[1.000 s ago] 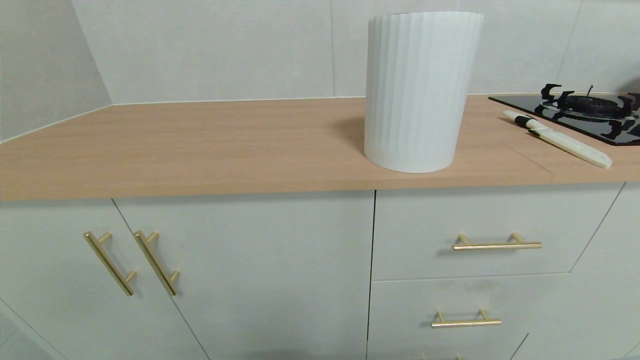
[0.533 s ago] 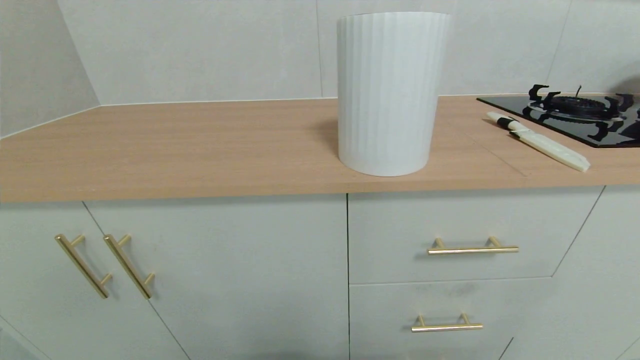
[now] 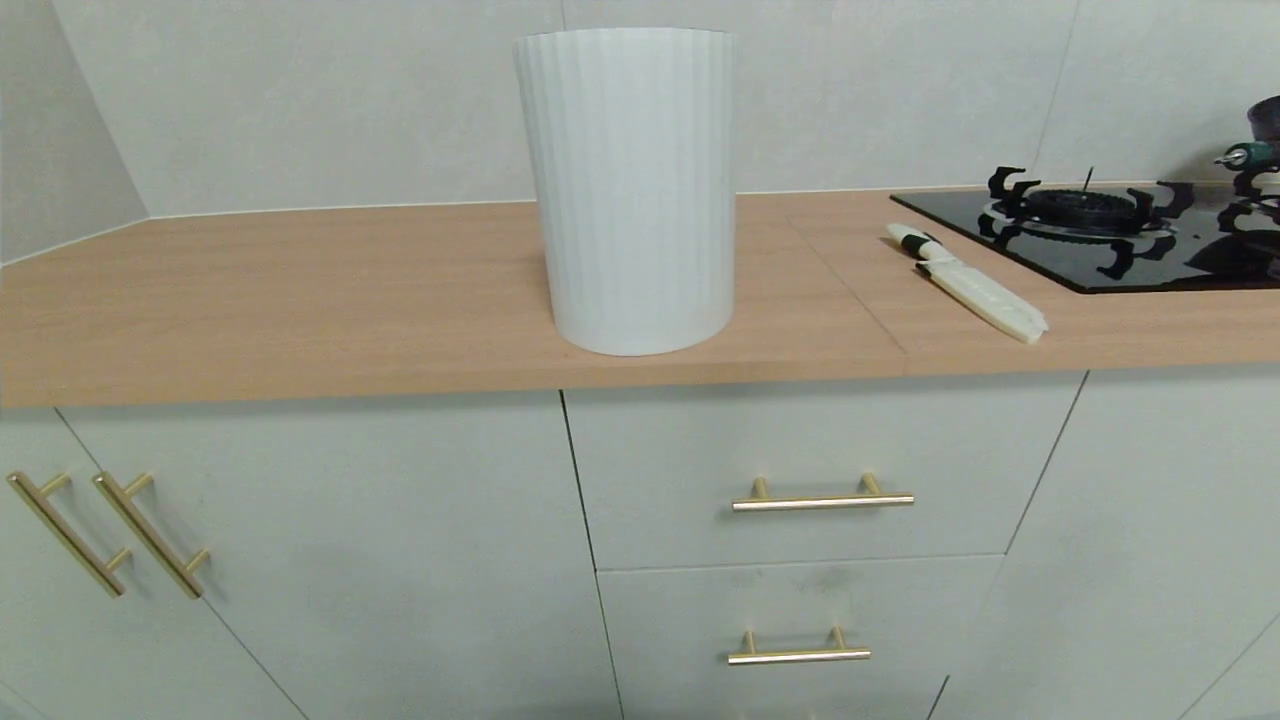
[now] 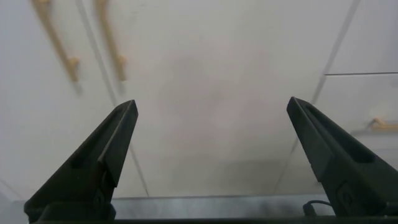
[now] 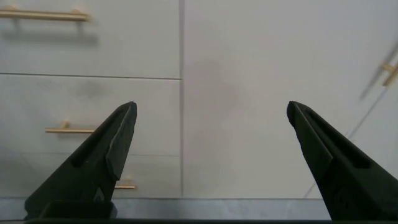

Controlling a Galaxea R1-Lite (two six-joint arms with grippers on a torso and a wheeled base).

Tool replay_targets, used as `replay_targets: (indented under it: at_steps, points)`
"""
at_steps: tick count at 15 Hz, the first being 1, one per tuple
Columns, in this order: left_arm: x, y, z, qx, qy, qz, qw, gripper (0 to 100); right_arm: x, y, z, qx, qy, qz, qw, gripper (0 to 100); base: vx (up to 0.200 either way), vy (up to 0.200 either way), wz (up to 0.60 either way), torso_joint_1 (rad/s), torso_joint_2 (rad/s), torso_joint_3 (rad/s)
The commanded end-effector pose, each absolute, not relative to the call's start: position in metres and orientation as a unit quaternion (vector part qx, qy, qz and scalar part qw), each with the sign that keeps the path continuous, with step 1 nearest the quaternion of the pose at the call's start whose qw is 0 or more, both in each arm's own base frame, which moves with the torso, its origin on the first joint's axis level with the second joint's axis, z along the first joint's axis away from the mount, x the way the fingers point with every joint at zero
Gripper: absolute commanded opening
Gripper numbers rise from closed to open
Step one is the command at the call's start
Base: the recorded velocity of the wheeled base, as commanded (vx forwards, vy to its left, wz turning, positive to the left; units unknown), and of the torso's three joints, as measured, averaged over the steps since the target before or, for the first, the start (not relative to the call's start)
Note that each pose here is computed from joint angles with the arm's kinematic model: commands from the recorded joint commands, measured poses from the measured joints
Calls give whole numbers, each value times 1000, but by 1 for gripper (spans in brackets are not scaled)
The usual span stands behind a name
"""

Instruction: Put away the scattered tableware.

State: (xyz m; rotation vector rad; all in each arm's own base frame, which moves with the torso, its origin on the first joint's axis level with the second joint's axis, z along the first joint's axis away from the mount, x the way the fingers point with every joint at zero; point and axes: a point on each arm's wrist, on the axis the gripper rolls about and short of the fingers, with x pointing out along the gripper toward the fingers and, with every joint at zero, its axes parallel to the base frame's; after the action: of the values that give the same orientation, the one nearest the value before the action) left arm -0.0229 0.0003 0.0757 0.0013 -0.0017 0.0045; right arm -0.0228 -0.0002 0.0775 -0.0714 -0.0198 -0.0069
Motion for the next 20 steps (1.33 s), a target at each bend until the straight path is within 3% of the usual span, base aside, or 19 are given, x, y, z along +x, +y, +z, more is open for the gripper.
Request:
replay_targets:
  at_steps: [1, 10, 20]
  points:
    - [-23, 0, 75, 0, 0, 2, 1000, 100, -23, 0, 78, -36, -10, -3, 999, 100, 0, 0, 0, 0, 0, 0]
    - [-23, 0, 75, 1, 0, 2, 1000, 100, -23, 0, 78, -36, -9, -3, 999, 100, 0, 0, 0, 4, -13, -10]
    - [-23, 0, 75, 1, 0, 2, 1000, 100, -23, 0, 78, -36, -10, -3, 999, 100, 0, 0, 0, 136, -410, -278]
